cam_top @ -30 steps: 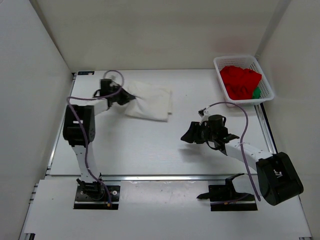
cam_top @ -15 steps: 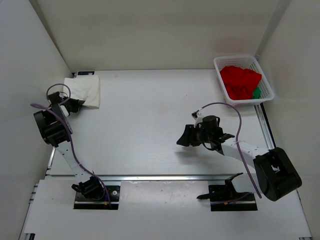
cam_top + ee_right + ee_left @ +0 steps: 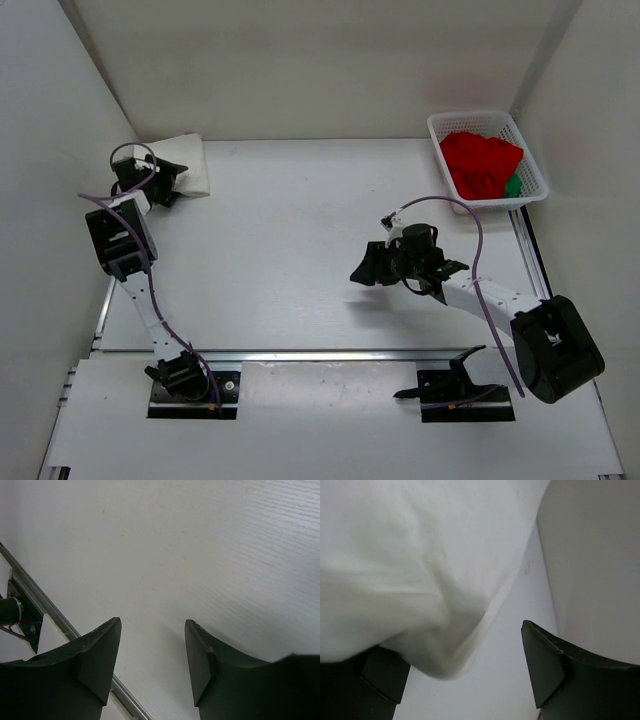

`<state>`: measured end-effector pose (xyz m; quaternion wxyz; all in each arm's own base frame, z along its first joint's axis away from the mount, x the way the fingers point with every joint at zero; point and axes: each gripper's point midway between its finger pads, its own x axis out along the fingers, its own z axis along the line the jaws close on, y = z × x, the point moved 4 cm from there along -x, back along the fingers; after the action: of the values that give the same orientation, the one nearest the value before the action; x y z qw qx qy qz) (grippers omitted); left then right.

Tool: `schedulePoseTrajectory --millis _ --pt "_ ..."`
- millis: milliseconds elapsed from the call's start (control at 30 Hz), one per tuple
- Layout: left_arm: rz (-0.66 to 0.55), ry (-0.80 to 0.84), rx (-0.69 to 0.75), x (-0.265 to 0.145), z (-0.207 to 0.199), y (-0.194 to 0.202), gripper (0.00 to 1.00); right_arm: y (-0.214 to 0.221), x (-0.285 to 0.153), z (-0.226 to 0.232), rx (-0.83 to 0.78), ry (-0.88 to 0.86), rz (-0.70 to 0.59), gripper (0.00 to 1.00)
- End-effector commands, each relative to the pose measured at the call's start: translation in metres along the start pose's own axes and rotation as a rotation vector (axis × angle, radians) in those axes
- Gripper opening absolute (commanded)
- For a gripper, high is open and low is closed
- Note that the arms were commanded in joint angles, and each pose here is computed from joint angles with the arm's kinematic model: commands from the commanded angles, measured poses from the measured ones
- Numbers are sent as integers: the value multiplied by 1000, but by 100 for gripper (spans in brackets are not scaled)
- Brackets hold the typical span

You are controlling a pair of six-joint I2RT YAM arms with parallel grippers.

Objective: Fold and stack the t-shirts
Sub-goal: Put the neatly folded tshirt into the corner of the board with the left arm

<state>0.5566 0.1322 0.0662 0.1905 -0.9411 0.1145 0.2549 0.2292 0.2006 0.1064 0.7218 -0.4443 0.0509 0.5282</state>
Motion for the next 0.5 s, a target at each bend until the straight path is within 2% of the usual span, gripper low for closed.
schedulePoseTrajectory --millis 0,167,267,333,400,467 --pt "0 -36 16 -23 -8 10 98 -17 -4 4 -34 3 -65 52" --pt "-62 -50 68 -69 -20 32 99 -15 -4 -6 -33 84 -56 54" --pt "-67 -55 83 -92 -24 65 99 -23 -5 -17 -24 157 -74 35" --pt "-64 -24 119 -109 -39 85 98 -29 -5 -21 -13 216 -81 13" --pt "1 -9 180 -120 -46 129 99 -41 -6 -23 -15 236 -84 6" --pt "44 42 264 -131 -65 163 99 -58 -10 -17 -12 191 -118 7"
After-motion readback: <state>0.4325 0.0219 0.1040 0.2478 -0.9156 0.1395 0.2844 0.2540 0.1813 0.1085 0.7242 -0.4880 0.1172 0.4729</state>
